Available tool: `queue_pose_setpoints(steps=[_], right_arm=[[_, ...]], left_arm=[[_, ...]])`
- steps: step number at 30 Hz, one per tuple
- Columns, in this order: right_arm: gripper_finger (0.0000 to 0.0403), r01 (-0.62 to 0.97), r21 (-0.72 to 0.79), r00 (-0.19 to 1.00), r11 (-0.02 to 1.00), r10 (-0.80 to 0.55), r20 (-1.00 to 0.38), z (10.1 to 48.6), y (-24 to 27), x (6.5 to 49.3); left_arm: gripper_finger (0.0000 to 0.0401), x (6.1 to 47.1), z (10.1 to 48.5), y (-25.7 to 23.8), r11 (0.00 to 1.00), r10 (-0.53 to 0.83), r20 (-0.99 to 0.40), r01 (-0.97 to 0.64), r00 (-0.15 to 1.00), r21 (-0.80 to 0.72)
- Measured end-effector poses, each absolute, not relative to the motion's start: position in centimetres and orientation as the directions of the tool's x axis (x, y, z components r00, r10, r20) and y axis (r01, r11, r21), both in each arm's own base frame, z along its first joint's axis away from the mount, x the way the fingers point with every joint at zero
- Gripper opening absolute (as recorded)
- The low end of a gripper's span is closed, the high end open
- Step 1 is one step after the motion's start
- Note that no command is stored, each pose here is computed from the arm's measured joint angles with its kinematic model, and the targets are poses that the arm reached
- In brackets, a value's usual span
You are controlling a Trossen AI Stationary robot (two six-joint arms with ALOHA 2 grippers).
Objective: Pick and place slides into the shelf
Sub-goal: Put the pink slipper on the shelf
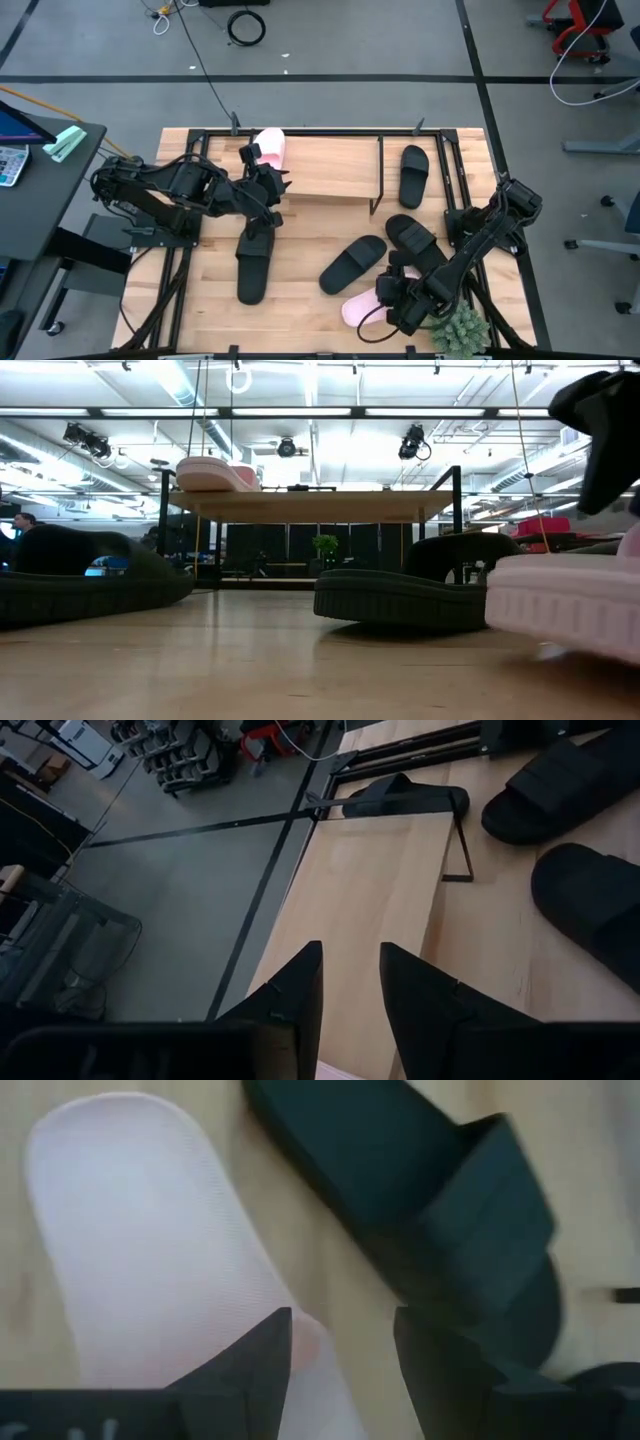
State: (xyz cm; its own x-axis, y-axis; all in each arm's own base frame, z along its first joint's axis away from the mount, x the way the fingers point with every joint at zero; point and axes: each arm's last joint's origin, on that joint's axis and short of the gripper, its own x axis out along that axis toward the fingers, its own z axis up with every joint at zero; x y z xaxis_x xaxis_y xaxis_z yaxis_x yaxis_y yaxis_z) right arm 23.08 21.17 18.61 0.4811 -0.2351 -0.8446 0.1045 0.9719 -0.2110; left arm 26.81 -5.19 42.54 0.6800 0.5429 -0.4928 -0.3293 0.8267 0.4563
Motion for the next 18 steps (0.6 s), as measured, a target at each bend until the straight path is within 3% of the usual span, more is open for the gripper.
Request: queue_pose_setpoints(steps=[18], right_arm=[[0.0185,0.12,-0.156,0.442,0.981,-0.193,-0.876,18.47,21.12,23.11]], left_arm=[[0.0107,26.8,42.53,-5.19,0.826,0.543,-0.494,-0.328,0.679,0.458]])
